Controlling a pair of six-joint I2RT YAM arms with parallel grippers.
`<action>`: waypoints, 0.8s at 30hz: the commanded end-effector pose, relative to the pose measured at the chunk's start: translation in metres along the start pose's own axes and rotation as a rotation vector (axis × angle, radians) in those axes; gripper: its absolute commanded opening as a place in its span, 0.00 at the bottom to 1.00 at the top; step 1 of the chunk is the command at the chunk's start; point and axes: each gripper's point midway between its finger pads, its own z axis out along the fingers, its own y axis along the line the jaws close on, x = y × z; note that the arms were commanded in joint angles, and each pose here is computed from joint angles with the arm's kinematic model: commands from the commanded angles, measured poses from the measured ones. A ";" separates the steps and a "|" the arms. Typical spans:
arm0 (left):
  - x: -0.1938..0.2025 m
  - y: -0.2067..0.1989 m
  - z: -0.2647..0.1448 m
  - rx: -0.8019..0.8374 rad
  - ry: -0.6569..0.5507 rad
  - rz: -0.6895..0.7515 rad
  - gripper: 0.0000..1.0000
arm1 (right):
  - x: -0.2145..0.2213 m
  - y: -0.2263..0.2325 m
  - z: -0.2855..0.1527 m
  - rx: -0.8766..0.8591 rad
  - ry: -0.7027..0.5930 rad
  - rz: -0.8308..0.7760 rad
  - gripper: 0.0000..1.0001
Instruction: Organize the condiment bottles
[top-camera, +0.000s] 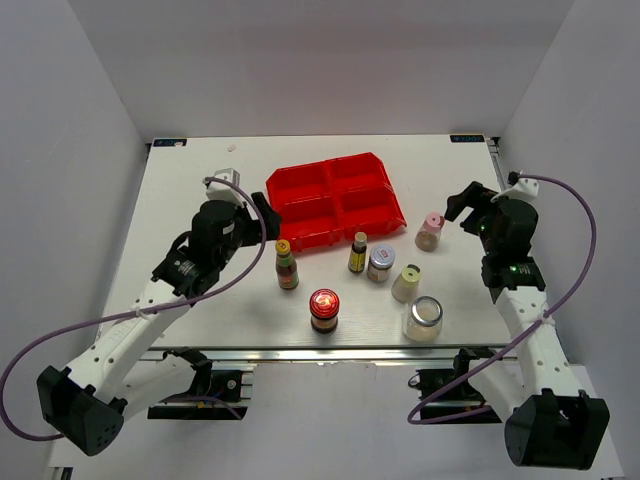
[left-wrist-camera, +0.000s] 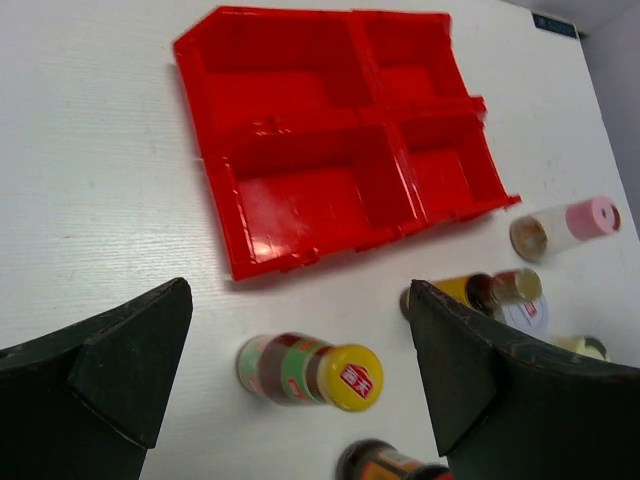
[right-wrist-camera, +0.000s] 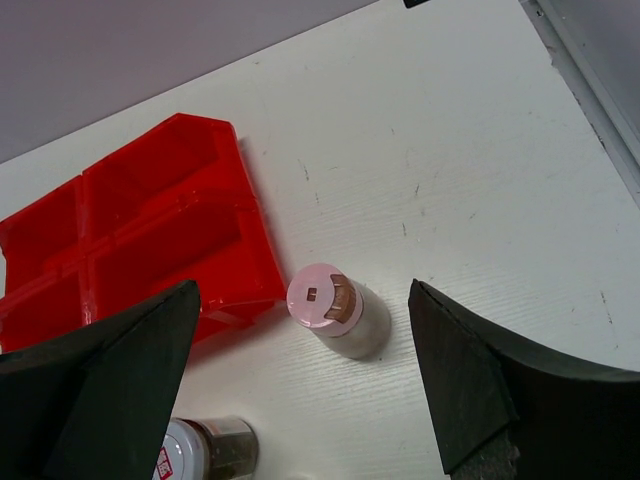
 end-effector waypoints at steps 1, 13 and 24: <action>-0.012 -0.021 -0.017 0.065 -0.023 0.046 0.98 | -0.001 0.005 0.006 -0.034 -0.001 -0.029 0.89; 0.054 -0.020 -0.004 -0.006 0.084 0.211 0.98 | 0.033 0.014 0.023 -0.111 0.179 -0.076 0.89; 0.077 -0.025 0.024 -0.027 0.046 0.281 0.98 | 0.034 0.014 0.021 -0.118 0.175 -0.085 0.89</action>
